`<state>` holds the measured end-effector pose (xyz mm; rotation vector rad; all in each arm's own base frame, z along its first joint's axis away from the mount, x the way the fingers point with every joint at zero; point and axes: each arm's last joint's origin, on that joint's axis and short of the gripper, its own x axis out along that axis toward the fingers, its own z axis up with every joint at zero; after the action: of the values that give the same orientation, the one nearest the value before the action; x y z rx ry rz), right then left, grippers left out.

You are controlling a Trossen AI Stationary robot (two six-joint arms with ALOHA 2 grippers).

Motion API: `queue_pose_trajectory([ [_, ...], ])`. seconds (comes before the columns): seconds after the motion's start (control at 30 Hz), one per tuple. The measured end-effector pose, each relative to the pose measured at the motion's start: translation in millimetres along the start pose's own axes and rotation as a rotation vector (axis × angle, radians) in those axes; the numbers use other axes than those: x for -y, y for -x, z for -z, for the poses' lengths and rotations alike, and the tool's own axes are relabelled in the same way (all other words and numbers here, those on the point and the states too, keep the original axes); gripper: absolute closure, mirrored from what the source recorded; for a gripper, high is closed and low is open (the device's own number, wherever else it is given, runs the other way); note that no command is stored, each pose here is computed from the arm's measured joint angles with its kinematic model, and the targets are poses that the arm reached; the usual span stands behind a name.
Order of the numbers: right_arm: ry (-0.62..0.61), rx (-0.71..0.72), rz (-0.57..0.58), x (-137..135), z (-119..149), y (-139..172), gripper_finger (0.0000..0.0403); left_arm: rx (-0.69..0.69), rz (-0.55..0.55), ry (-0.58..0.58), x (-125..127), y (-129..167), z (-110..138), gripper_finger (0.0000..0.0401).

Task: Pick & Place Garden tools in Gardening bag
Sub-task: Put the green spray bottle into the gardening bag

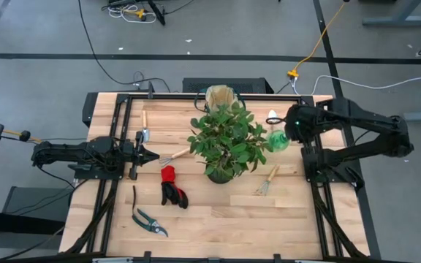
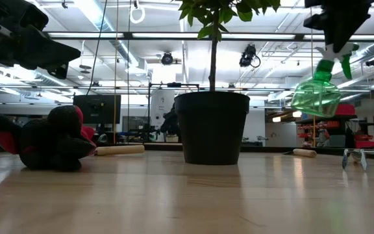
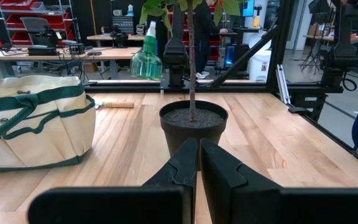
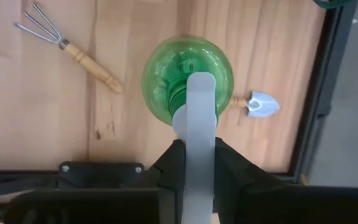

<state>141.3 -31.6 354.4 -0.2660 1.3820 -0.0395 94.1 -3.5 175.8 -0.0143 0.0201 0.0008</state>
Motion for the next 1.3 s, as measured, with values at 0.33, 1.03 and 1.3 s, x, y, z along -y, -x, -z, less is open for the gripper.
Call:
queue_pose_trajectory([
  [0.33, -0.143, 0.039, 0.022, 20, 3, -1, 0.0346, 0.000, 0.000, 0.000, 0, 0, 0, 0.0378],
  [1.03, -0.322, 0.354, 0.283, 50, 9, 78, 0.0346, 0.000, 0.000, 0.000, 0, 0, 0, 0.0378],
  [1.3, -0.354, 0.465, 0.336, 54, 5, 91, 0.0346, 0.000, 0.000, 0.000, 0, 0, 0, 0.0378],
])
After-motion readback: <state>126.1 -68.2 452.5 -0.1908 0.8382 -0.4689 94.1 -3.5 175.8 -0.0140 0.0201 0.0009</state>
